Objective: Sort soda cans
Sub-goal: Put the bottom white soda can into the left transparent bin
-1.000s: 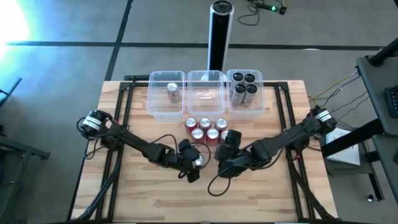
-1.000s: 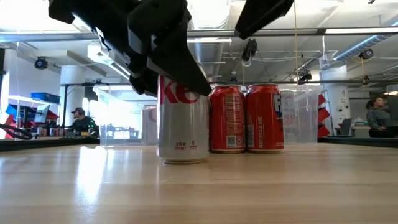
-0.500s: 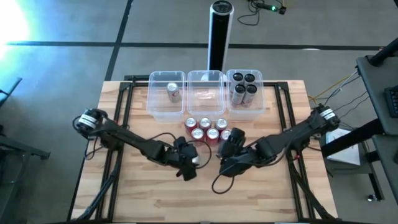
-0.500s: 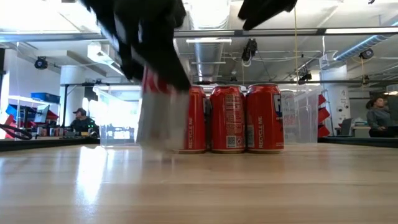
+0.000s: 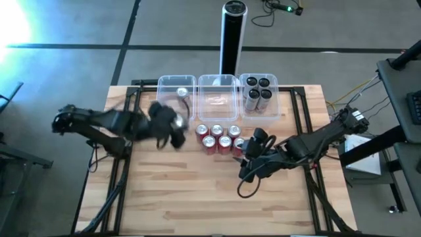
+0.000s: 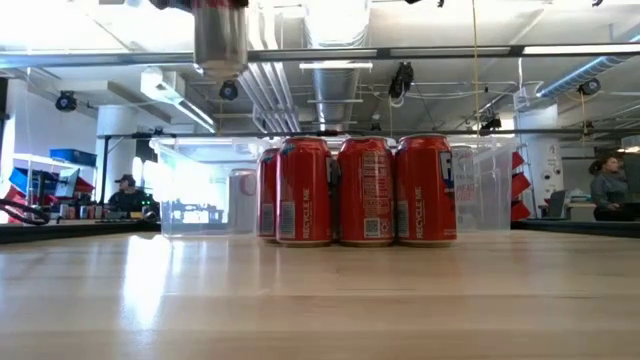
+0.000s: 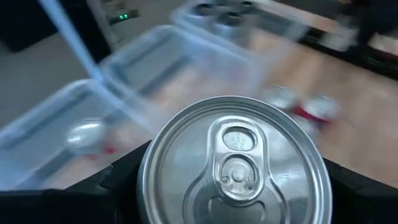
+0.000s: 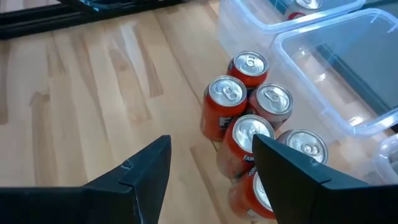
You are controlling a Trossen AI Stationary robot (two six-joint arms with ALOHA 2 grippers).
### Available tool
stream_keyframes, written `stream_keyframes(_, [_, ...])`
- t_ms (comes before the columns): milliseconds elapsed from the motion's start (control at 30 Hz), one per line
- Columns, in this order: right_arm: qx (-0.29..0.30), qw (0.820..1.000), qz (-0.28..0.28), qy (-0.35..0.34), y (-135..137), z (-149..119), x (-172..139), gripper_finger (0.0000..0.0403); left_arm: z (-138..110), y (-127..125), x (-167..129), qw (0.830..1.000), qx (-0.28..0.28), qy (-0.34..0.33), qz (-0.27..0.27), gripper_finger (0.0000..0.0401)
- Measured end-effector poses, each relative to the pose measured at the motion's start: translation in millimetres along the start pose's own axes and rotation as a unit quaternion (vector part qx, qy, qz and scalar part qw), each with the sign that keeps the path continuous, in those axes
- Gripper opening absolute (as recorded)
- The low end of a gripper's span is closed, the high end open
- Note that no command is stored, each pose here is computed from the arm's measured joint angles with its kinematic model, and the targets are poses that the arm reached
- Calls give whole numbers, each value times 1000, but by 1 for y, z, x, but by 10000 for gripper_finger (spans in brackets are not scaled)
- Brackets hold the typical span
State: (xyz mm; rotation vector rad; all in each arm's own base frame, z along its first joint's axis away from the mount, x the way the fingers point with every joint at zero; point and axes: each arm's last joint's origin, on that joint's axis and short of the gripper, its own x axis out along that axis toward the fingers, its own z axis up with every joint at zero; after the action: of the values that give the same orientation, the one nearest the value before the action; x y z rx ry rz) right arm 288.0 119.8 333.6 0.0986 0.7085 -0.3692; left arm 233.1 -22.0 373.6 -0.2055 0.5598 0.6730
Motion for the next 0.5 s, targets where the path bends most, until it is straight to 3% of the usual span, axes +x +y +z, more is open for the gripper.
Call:
stream_keyframes(233, [3,1000,-5,11,6,-4,10,220,14,62,42,992,7,32,121,283])
stream_keyframes(400, [10,1000,-3,21,12,-8,14,220,13,88,88,987,-31,118,104,283])
stream_keyframes(500, [14,1000,0,23,17,-11,14,221,14,97,106,982,-32,138,127,283])
